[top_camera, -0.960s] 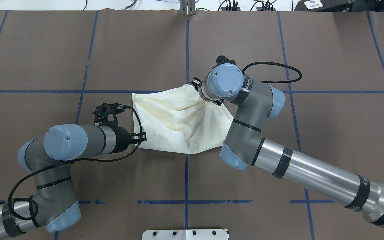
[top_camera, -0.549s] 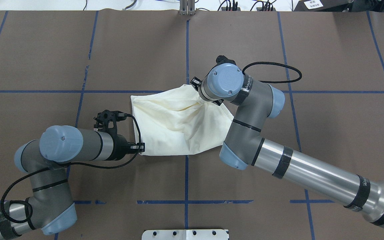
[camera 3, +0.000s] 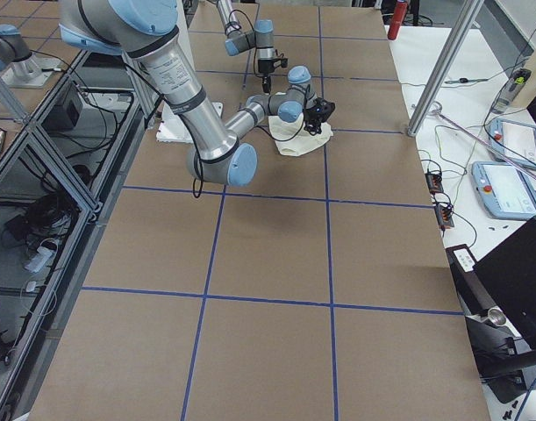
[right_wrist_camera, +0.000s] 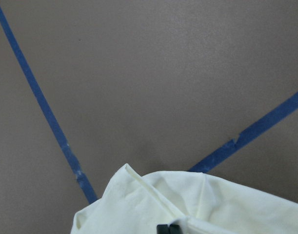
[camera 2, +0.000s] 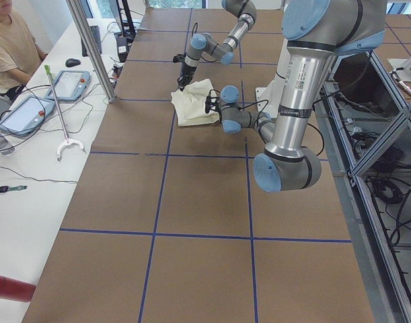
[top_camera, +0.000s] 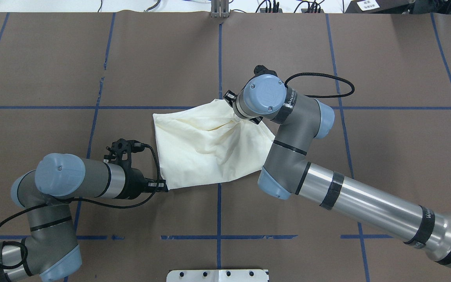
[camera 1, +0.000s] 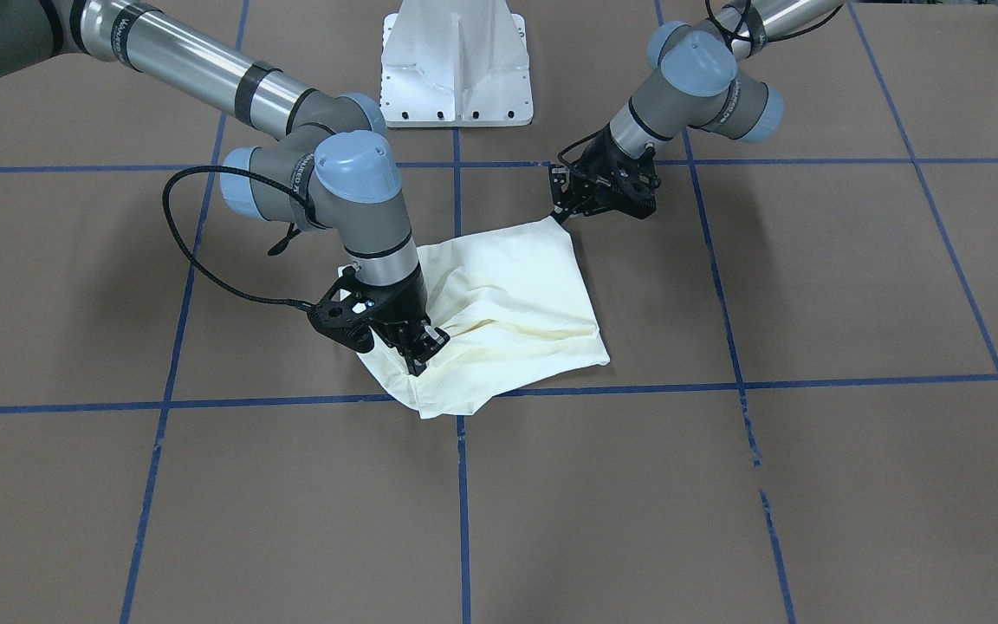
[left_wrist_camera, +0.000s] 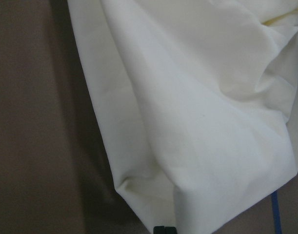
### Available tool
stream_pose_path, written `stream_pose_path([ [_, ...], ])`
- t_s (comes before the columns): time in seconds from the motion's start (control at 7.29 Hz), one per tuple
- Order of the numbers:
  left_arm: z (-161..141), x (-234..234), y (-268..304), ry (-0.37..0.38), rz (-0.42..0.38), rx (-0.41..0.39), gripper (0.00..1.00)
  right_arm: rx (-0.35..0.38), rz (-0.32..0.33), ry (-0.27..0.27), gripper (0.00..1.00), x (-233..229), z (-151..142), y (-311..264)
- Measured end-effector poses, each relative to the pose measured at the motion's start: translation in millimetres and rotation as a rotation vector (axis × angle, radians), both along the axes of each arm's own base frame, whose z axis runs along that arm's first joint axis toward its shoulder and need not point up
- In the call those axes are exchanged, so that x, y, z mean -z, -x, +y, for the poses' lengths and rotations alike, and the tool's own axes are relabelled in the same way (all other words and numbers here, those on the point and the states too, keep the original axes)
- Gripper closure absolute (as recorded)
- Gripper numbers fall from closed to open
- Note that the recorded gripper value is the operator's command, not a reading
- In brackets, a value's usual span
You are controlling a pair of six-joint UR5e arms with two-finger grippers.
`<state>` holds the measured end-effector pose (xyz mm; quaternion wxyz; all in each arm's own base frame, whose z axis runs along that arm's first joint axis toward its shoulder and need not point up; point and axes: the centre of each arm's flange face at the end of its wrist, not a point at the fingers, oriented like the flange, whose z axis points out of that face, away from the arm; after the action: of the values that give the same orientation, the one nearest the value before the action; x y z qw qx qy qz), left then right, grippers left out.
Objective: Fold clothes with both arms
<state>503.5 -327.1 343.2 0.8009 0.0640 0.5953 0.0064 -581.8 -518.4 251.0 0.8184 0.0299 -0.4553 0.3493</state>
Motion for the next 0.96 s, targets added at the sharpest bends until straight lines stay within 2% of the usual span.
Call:
stream_pose_path([
  [0.55,31.9,26.4,38.2,0.047,0.075,0.003,1.00,-0.003,0.002,0.004,1.00,-2.2,0.0,0.3],
  [0.96,19.0,63.2,6.4,0.071,0.113,0.044,1.00,-0.003,-0.002,0.001,1.00,0.8,0.2,0.1],
])
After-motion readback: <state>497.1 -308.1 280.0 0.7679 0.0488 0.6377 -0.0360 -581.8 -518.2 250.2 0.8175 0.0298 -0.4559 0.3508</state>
